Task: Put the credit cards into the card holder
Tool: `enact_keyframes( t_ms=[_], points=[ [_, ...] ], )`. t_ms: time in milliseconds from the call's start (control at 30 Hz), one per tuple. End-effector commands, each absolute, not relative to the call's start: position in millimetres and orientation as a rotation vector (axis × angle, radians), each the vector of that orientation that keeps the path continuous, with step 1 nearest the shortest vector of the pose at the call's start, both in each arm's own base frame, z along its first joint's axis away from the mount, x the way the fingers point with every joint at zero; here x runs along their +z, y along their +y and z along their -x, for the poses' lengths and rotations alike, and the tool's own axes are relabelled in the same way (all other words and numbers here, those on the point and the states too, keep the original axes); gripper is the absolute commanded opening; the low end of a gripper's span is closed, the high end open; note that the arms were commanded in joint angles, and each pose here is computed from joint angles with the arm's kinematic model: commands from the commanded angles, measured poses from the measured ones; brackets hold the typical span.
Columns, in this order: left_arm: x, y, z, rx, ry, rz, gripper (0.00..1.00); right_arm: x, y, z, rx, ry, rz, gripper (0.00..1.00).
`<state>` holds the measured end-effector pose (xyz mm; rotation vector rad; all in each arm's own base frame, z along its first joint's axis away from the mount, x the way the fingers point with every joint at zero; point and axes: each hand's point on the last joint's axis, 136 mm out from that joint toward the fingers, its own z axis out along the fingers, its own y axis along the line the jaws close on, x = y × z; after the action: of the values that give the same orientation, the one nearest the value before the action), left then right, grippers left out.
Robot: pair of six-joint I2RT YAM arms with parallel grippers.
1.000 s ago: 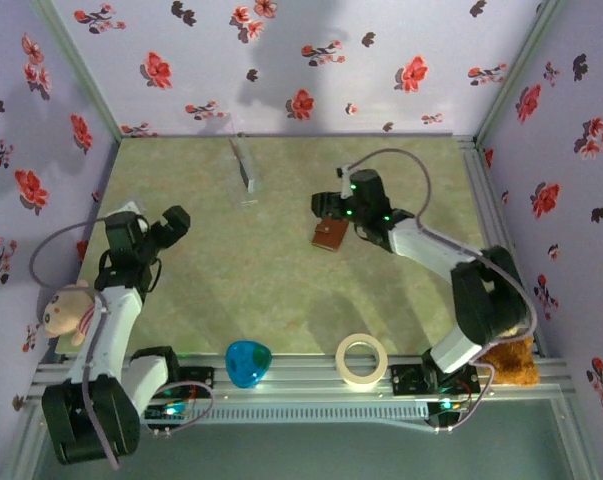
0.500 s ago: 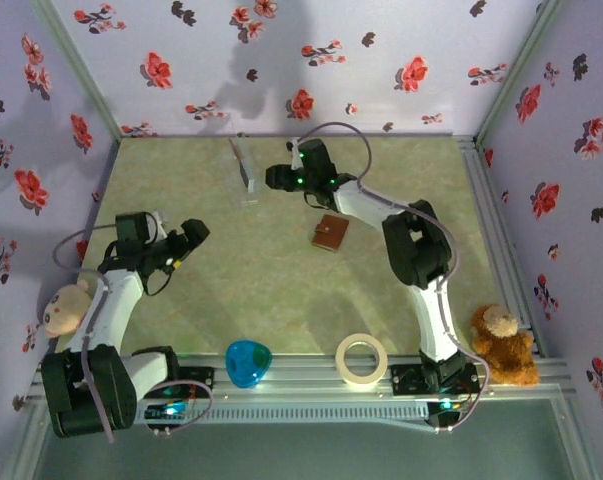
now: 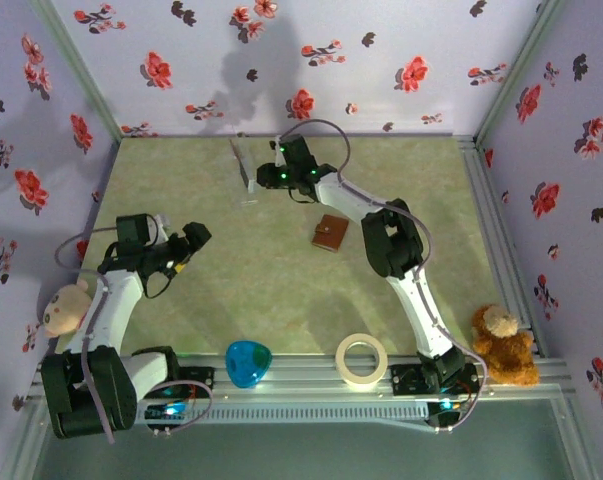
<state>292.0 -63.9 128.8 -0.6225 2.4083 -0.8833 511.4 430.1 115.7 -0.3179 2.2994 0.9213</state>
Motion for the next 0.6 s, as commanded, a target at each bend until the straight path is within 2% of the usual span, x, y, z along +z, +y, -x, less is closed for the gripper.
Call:
enact_keyframes(
  t_ms=[0,67,200,567],
  points=[
    [132.5,-66.5,-289.5,-0.907,2.416,0.608,1.0,100.9,420.0,-504.1,0.79,2.39,0.338,0.15],
    [131.8,-66.9,-288.5,-0.914,2.422,0.624,1.0,97.6,415.5,-501.5,0.745,2.418,0.346,0.07],
    [132.8,-68.4,-289.2,-0.929,2.415,0.621,1.0,99.8,409.8,-495.7,0.669,2.438,0.381,0.0],
    [136.2,-71.7,-283.5,-0.951,2.413,0.648,1.0,132.5,378.1,-466.5,0.53,2.467,0.438,0.0]
  ],
)
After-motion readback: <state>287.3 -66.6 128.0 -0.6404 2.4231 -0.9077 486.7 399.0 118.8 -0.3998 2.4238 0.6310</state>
